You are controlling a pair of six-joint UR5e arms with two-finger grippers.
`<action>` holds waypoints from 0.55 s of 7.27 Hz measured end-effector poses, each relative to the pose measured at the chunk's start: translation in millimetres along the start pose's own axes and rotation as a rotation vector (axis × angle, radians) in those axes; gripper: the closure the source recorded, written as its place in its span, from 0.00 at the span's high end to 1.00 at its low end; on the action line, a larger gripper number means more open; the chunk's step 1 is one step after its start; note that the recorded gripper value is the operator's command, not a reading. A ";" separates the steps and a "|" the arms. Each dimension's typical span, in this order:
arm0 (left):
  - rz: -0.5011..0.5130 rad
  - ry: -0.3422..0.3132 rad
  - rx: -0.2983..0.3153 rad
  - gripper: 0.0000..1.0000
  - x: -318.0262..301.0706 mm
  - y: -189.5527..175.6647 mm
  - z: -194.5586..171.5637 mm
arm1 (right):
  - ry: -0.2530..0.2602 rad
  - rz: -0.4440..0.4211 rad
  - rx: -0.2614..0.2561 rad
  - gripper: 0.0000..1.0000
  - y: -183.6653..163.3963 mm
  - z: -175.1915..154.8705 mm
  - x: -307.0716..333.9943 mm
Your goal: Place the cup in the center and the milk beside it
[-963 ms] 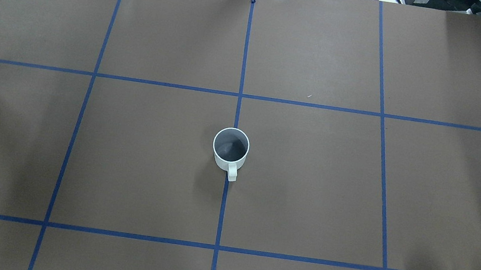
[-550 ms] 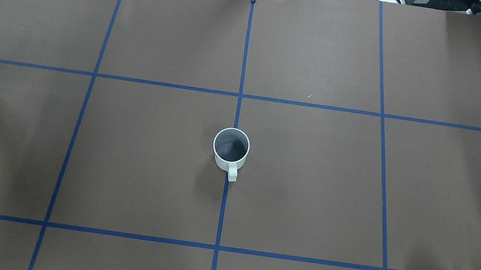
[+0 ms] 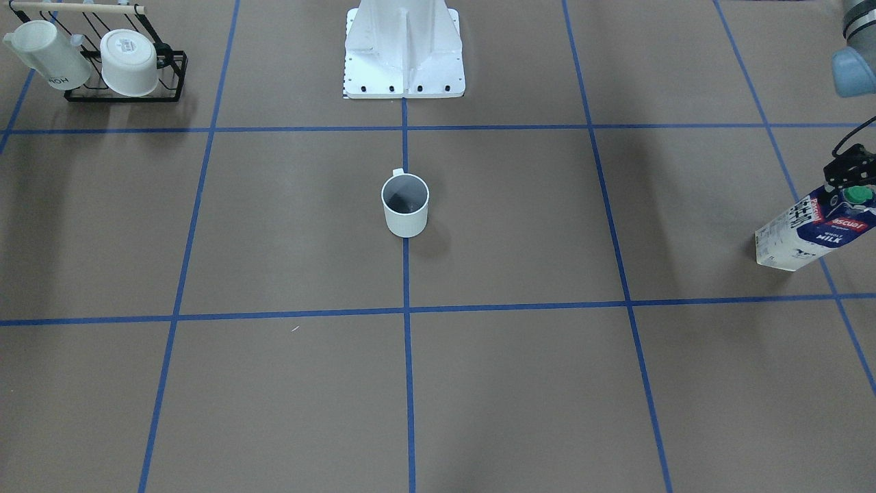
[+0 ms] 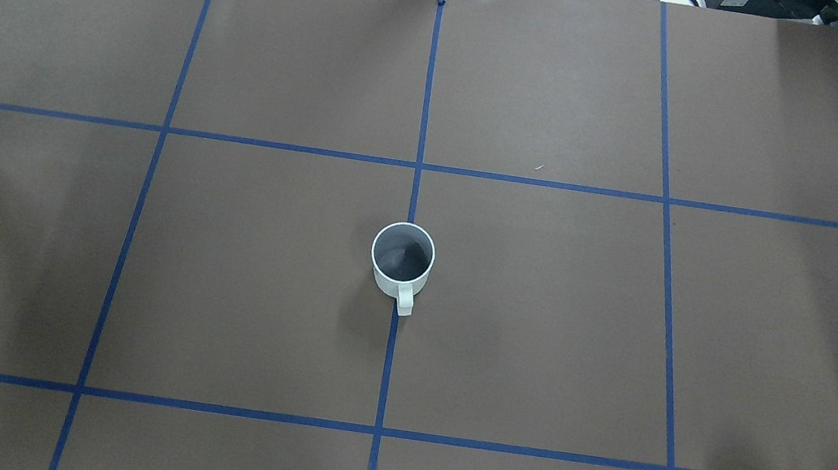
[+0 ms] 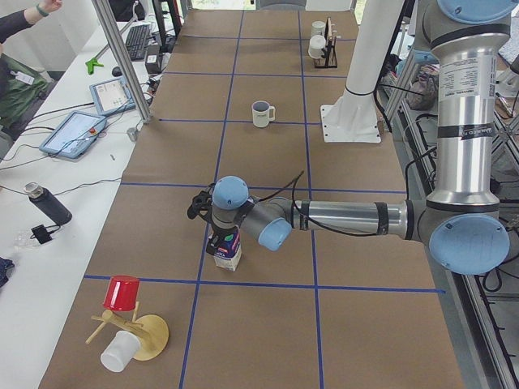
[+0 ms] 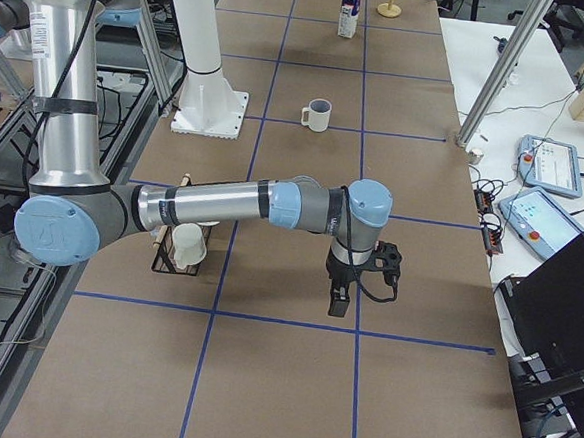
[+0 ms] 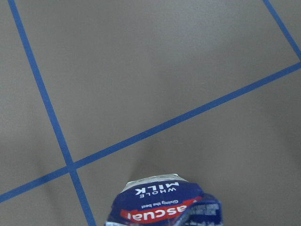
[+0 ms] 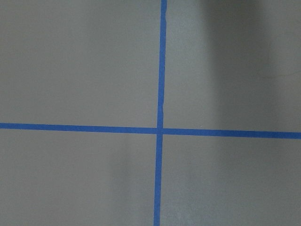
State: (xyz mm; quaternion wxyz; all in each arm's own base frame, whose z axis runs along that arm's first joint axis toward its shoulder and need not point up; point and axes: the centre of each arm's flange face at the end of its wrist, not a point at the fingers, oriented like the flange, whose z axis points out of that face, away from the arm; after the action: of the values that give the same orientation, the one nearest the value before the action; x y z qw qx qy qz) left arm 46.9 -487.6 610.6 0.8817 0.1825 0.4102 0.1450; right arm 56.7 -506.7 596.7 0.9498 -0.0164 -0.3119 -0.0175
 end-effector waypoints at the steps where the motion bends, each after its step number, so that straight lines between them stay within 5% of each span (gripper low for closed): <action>1: -0.005 -0.001 -0.008 0.93 -3.3 2.1 3.7 | 0.000 -0.001 0.000 1.00 -0.1 -0.1 -0.3; 2: -0.005 0.001 -0.013 0.84 -3.3 2.8 6.9 | 0.000 -0.001 0.000 1.00 -0.2 0.1 -0.6; 3: 0.000 0.006 -0.021 0.63 0.0 2.4 11.4 | 0.000 -0.002 0.000 1.00 -0.6 0.0 -1.0; 4: 0.007 0.010 -0.027 0.28 3.7 1.3 15.1 | 0.000 -0.002 0.000 1.00 -1.2 -0.2 -1.3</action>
State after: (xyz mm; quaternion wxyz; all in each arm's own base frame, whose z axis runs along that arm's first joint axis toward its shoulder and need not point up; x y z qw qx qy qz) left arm 60.8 -488.0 617.8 0.8815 0.1714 0.4121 0.1543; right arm 55.7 -507.9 595.9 0.9498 -0.0159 -0.3119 -0.0185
